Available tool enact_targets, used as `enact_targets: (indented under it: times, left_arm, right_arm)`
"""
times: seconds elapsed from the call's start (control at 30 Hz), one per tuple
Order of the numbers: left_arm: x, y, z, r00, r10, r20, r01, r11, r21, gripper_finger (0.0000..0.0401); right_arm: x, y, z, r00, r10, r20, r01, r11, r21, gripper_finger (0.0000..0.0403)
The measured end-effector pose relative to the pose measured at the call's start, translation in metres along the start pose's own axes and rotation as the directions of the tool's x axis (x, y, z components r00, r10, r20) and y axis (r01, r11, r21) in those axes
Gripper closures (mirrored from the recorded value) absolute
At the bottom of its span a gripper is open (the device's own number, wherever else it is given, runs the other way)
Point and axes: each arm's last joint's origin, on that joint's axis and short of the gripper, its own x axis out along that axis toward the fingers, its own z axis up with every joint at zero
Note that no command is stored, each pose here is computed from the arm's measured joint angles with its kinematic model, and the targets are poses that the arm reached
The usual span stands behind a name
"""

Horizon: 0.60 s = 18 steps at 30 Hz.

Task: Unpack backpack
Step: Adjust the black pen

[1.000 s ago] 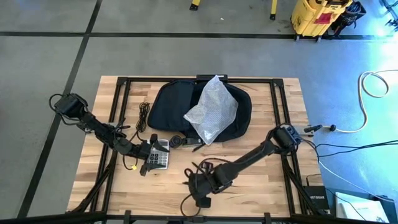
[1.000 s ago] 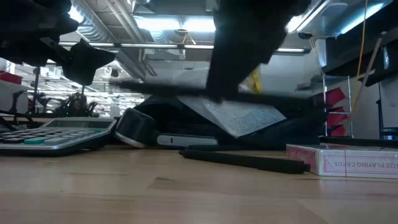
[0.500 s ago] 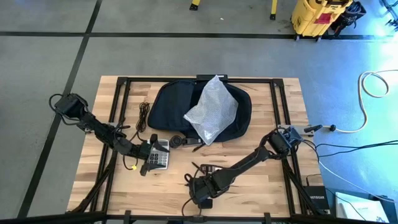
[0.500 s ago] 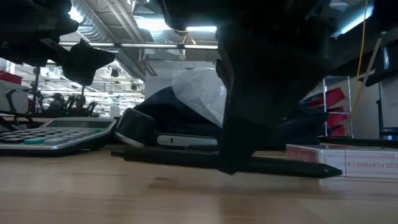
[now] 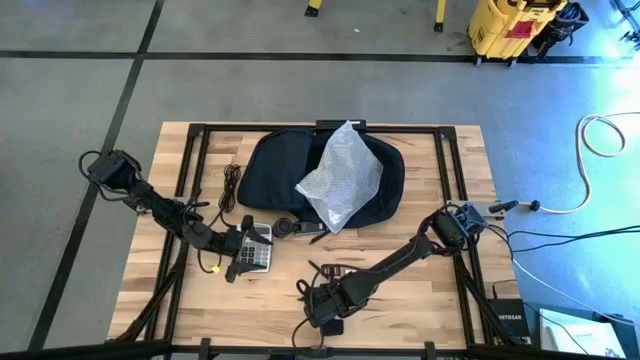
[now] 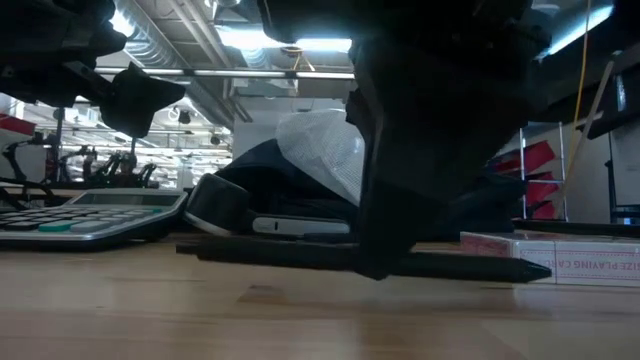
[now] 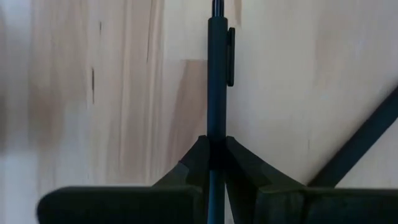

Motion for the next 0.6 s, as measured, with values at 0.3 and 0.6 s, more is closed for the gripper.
enact_targets:
  times: [0.3,0.6]
  left_arm:
    - [0.0,0.0,-0.0001,1.0,0.001,-0.001,-0.001,1.0,0.002,0.0091]
    - [0.0,0.0,-0.0001,1.0,0.001,-0.001,-0.001,1.0,0.002,0.0091]
  right_arm:
    - [0.0,-0.0003,-0.0011,1.0,0.001,-0.014,-0.001,1.0,-0.003,0.038]
    - [0.0,-0.0005,-0.0012,1.0,-0.001,-0.015,0.001,1.0,0.015,0.0358]
